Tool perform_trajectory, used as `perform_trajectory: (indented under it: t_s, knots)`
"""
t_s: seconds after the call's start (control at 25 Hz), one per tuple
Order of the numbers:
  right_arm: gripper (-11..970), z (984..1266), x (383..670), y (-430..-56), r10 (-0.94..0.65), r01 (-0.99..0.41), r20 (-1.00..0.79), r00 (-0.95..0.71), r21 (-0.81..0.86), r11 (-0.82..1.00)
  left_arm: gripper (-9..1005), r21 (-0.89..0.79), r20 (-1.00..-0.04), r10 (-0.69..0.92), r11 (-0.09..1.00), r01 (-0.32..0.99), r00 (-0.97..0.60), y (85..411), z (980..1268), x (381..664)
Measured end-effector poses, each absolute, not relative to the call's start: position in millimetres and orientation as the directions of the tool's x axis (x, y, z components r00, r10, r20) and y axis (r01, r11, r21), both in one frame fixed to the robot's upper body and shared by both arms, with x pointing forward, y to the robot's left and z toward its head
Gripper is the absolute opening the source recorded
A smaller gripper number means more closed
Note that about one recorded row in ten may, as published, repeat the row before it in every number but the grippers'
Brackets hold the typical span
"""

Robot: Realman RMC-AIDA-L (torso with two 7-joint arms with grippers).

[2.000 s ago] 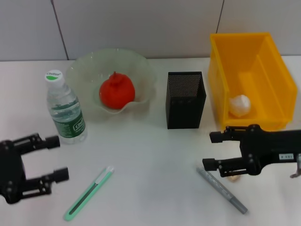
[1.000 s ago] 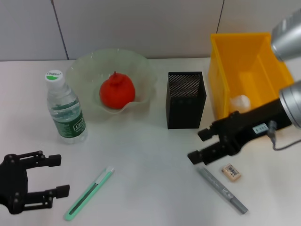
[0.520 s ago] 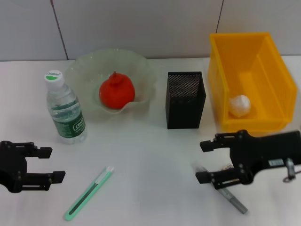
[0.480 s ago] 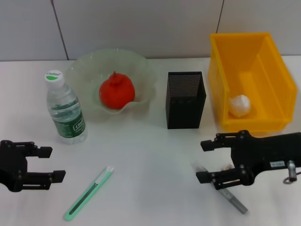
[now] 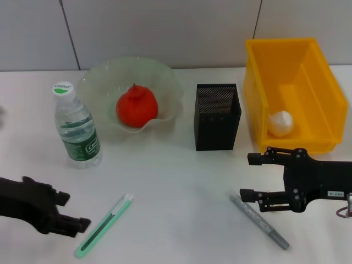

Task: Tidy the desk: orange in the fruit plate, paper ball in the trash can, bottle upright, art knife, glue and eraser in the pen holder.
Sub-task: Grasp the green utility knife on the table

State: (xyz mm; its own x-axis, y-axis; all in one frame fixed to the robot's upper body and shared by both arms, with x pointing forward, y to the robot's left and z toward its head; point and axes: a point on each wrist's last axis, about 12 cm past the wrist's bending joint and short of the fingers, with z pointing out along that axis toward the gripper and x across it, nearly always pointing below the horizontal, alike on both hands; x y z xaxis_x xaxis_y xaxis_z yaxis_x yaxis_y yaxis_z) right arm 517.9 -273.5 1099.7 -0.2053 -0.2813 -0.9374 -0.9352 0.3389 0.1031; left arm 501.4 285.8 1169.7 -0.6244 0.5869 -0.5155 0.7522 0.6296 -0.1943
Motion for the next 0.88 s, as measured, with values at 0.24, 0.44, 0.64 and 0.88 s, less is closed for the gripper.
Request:
perform_trajectory:
  t_s: [0.24, 0.44, 0.64, 0.88]
  knots:
    - [826, 1100.0, 520.2, -272.1, -0.284, -0.940, -0.941, -0.184, 0.083, 0.332, 761, -0.137, -0.406, 0.614, 0.691, 0.710, -0.676, 246.0, 1163.0, 504.8]
    - [826, 1099.9, 522.8, -271.3, -0.285, -0.939, -0.942, -0.178, 0.075, 0.337, 760, -0.144, -0.370, 0.604, 0.713, 0.686, -0.706, 226.8, 1160.7, 505.0]
    - [826, 1101.8, 525.3, -269.5, -0.284, -0.941, -0.944, -0.168, 0.067, 0.333, 759, -0.052, -0.301, 0.633, 0.736, 0.675, -0.713, 209.2, 1153.8, 505.4]
    - [826, 1101.4, 526.8, -267.2, -0.283, -0.944, -0.945, -0.162, 0.064, 0.325, 758, 0.028, -0.252, 0.670, 0.727, 0.686, -0.699, 194.0, 1145.3, 503.0]
